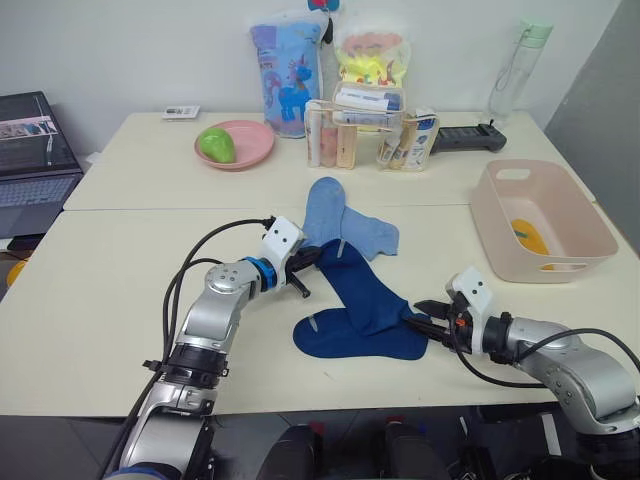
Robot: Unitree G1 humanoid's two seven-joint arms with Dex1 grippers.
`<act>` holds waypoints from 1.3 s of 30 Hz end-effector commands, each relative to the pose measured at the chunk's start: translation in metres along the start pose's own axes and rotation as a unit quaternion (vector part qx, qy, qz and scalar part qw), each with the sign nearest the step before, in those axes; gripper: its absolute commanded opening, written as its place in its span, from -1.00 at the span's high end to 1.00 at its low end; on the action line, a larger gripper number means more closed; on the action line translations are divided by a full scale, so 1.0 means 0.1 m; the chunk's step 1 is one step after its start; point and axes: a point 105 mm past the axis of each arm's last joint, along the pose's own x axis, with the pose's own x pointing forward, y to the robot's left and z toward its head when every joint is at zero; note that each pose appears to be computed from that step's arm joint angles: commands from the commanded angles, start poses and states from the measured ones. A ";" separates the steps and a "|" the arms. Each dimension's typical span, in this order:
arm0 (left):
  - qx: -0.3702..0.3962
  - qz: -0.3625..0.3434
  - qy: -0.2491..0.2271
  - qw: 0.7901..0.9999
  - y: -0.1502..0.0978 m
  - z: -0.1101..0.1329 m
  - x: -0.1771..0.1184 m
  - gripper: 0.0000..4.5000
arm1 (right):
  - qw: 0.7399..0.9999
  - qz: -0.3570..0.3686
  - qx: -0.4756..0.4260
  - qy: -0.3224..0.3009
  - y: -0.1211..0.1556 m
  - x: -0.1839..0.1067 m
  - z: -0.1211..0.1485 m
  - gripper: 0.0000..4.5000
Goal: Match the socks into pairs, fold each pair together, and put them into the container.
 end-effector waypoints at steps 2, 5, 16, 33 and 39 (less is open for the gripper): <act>0.006 0.004 -0.011 1.000 0.00 0.07 -0.06 0.99 | 0.999 0.035 0.001 -0.011 0.16 -0.01 0.14 -0.01; 0.009 0.006 -0.008 1.000 0.01 0.06 -0.07 0.99 | 0.999 0.050 0.009 0.003 0.22 -0.01 0.09 -0.01; 0.016 0.005 -0.002 1.000 0.01 0.04 -0.07 0.99 | 0.996 0.089 0.007 0.010 0.31 -0.10 0.14 -0.01; 0.017 0.004 0.000 1.000 0.00 0.05 -0.05 0.99 | 0.996 0.084 -0.023 0.025 0.28 0.04 0.12 -0.01; 0.017 0.003 0.000 1.000 0.00 0.05 -0.05 1.00 | 0.996 0.083 -0.017 0.015 0.27 0.09 0.15 0.28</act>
